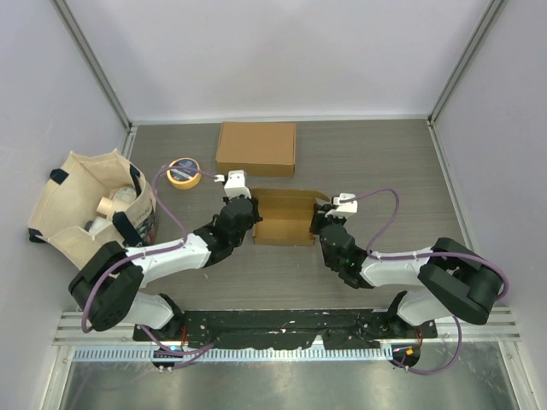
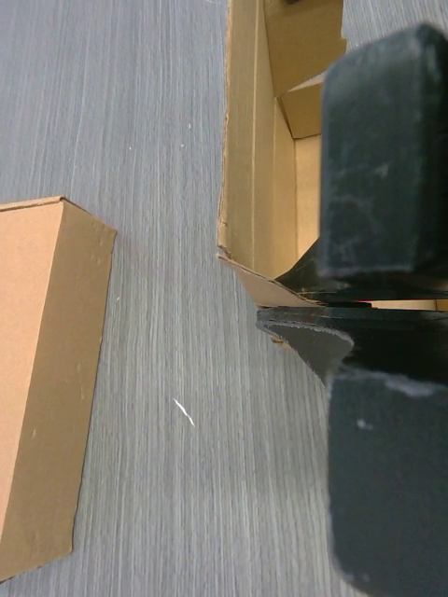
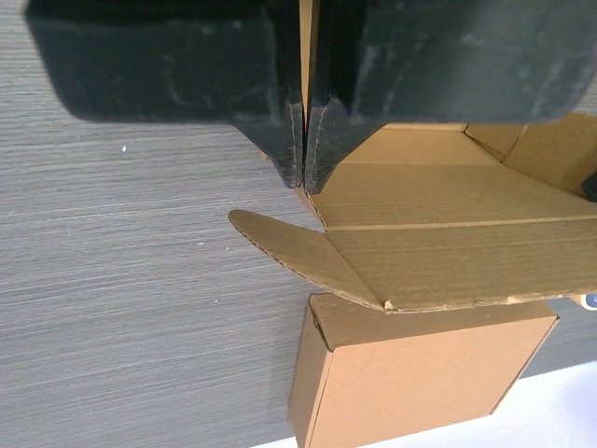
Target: Fold the paper box
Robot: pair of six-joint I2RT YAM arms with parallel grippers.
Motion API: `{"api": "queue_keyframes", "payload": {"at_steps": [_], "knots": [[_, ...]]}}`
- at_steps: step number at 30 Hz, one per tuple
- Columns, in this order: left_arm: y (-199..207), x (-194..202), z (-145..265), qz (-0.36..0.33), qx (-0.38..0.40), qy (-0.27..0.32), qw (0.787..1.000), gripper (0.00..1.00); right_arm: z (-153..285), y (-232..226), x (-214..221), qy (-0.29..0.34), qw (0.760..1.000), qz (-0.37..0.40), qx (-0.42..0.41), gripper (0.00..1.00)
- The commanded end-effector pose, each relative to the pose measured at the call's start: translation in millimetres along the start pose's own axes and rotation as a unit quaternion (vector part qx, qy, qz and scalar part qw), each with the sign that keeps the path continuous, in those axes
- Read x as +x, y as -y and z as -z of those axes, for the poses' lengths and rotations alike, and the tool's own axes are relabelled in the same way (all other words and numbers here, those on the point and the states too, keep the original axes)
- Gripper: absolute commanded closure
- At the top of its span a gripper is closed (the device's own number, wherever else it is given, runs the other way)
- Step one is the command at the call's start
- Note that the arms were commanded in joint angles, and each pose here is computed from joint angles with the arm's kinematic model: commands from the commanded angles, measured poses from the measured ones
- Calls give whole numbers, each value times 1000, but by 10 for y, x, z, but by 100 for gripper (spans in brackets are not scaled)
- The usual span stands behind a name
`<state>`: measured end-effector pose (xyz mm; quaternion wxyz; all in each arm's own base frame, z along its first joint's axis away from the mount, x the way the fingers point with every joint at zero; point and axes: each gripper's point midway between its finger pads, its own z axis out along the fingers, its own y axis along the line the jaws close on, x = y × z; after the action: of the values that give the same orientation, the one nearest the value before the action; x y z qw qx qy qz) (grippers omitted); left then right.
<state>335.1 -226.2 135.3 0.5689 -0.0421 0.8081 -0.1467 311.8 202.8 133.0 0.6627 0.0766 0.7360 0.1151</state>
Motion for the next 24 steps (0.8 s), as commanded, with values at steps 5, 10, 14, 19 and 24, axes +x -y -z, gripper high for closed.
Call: {"api": "queue_keyframes", "payload": {"at_steps": [5, 10, 14, 19, 24], "knots": [[-69, -114, 61, 30, -47, 54, 997, 100, 42, 301, -179, 63, 993, -46, 86, 97], [-57, -95, 107, 35, -48, 55, 997, 100, 28, 199, -106, 40, 992, -39, 109, 97], [-29, -27, 144, 33, -44, 54, 997, 100, 79, 243, 12, 51, 995, -38, 83, 99], [-39, 83, 169, 61, -49, 53, 995, 100, 148, 303, 164, 38, 996, -36, 78, 99], [-28, 187, 200, 56, -58, 53, 995, 100, 183, 306, 232, 38, 996, -33, 71, 99]]}}
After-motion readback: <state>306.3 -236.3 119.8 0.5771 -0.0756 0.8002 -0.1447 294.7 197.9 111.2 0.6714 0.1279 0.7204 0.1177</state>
